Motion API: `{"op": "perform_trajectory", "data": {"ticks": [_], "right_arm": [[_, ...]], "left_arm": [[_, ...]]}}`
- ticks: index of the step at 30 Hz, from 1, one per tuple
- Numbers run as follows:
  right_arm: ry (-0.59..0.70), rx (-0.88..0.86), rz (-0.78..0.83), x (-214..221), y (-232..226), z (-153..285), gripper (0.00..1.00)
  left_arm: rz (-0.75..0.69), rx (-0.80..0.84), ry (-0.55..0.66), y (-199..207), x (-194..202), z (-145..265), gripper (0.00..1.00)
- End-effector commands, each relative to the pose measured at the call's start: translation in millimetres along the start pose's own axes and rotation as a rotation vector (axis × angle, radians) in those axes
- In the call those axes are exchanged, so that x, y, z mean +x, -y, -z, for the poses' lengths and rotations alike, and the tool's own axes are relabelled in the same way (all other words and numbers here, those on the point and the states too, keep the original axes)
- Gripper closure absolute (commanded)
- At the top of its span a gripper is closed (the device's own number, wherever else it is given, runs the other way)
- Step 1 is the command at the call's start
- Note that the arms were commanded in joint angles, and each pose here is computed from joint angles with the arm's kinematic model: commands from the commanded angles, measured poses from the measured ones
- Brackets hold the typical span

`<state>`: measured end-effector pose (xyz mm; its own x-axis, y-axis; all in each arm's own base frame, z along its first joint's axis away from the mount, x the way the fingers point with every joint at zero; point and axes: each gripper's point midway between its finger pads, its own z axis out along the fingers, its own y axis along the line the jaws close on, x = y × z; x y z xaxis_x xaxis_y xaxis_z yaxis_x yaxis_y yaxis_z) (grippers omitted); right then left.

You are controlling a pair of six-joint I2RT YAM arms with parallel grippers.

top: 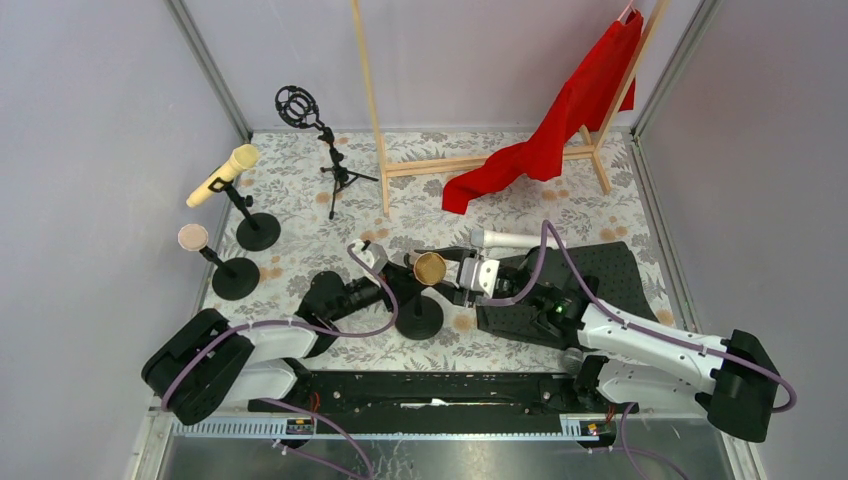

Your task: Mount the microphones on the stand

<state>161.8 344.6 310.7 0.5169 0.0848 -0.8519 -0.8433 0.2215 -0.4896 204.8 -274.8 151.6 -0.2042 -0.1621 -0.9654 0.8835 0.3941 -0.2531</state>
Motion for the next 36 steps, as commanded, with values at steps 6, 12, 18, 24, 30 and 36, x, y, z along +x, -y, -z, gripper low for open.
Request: {"op": "perform_trajectory", "data": {"ticks": [6,12,18,24,30,36], "right_arm": [[-0.346,0.017,-0.070,94,-26,20,1.00],[-0.459,0.069,-0.173,110,-25,25,1.00],[-0.539,0.064,-0.213,133,-36,34,1.00],[-0.612,0.039,-0.239,156,-51,43,1.00],[-0.707,0.023,-0.255,178,-61,52,1.00],[-0.749,0.005,-0.259,194,-70,58,1.00]], "left_arm": [[-0.179,-0.012,0.110,-2,-37,-3,1.00],[-0.221,-0.043,0.068,-6,-25,-1,1.00],[-0.242,-0.048,0.065,-6,-19,4,1.00],[-0.244,-0.050,0.061,-5,-15,7,1.00],[-0.248,-0.054,0.057,-5,-12,9,1.00],[-0.248,-0.059,0.053,-5,-10,12,1.00]]}}
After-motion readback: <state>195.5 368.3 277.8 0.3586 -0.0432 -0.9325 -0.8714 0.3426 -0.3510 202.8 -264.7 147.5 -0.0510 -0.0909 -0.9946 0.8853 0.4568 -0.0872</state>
